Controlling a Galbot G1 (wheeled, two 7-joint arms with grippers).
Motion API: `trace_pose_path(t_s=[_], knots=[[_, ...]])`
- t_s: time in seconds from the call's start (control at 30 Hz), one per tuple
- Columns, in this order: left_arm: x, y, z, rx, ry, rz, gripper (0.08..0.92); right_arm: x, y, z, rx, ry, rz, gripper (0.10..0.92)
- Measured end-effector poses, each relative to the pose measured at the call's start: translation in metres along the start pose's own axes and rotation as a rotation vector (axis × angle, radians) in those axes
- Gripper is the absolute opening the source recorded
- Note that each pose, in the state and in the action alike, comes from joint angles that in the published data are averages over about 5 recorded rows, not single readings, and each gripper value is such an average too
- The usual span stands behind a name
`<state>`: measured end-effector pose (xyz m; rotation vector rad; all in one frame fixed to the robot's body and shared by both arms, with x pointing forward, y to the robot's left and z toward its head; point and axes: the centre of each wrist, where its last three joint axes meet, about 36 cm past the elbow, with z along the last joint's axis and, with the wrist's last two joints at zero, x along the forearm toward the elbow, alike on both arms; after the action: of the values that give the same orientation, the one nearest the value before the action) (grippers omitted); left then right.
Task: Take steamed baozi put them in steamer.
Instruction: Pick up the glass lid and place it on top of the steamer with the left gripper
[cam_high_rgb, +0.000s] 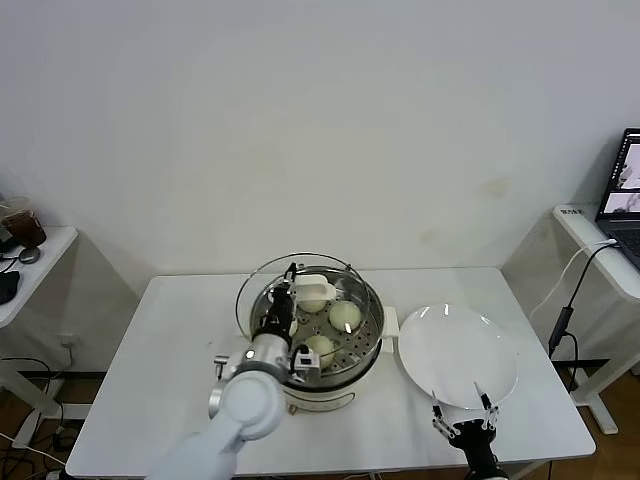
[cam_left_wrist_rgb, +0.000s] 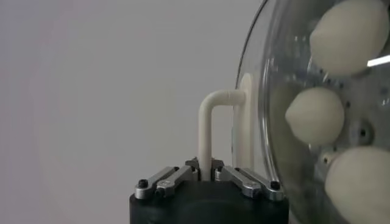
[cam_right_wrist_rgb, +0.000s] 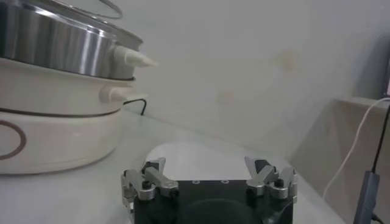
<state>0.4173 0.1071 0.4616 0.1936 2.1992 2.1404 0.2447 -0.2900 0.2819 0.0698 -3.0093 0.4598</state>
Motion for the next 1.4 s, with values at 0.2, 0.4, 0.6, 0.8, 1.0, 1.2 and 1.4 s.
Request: trace_pose_path(t_s=[0.2,0.4,0.6,0.8,1.0,1.2,1.4], knots=[[0.005,-0.01,-0.013,0.005,-0.002,0.015,0.175,0.0,0.001,-0.001,0.002,-0.001,-0.004,0.823],[0.007,-0.02,-0.019,0.008,0.001,0.029,0.175,0.0,0.002,-0.001,0.002,-0.003,-0.008,0.823],[0.006,-0.025,-0.023,0.011,0.003,0.028,0.175,0.0,0.002,-0.001,0.004,-0.003,-0.009,0.823],[0.005,-0.027,-0.029,0.014,-0.002,0.031,0.175,0.0,0.002,0.0,0.004,-0.002,-0.011,0.823],[0.003,-0.03,-0.03,0.005,0.0,0.03,0.175,0.0,0.002,0.0,0.004,-0.002,-0.011,0.823],[0.002,-0.032,-0.027,-0.012,0.0,0.029,0.175,0.0,0.002,0.001,0.004,0.0,-0.012,0.823],[0.001,-0.033,-0.028,-0.014,-0.002,0.026,0.175,0.0,0.003,0.001,0.002,-0.001,-0.015,0.823]])
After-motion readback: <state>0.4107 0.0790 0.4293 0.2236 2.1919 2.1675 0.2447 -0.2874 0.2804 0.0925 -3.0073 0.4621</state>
